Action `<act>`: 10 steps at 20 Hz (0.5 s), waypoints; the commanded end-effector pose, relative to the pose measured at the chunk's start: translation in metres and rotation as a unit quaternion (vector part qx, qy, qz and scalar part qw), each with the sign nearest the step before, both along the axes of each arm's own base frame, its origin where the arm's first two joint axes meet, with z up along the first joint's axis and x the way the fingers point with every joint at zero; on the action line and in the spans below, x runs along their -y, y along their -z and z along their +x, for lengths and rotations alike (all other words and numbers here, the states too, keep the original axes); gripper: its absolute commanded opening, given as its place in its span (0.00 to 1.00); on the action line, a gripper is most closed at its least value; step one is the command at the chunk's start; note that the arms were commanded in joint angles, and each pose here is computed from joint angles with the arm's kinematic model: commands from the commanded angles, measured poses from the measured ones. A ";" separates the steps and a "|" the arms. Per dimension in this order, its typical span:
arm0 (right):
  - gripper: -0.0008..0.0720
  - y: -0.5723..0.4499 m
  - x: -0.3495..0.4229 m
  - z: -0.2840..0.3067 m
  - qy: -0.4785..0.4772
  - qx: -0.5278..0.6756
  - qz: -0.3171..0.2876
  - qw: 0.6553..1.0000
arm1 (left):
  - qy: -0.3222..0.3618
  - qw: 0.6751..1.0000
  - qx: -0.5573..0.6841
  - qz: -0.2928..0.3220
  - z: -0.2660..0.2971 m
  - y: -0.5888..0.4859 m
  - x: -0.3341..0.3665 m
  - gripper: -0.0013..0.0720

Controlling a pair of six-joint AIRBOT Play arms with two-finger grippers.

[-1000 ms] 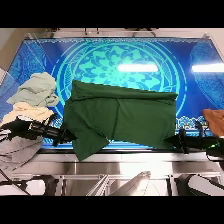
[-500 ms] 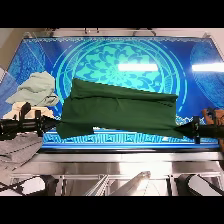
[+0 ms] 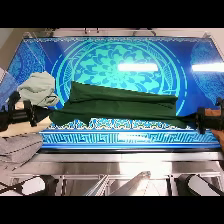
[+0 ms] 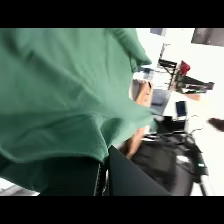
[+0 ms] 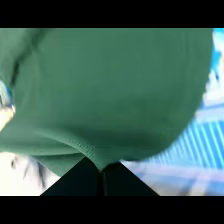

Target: Fold the shirts.

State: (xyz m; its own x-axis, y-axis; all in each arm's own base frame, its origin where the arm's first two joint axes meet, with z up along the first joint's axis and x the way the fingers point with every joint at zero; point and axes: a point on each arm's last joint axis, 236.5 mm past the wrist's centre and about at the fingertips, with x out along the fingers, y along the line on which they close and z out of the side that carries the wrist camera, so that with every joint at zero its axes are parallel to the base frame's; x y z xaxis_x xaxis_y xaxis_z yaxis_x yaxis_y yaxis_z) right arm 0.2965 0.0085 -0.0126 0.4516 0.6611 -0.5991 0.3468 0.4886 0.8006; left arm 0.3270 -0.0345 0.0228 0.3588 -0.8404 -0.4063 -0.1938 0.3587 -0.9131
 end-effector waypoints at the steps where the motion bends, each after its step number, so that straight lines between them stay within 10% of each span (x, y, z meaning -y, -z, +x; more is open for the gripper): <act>1: 0.04 -0.005 0.012 0.049 0.050 0.081 -0.035 0.995 | 0.006 0.997 0.064 0.049 0.050 -0.023 0.009 0.06; 10: 0.04 0.034 0.035 0.123 0.096 0.146 -0.052 0.983 | 0.110 0.991 0.034 0.066 0.149 0.047 0.059 0.04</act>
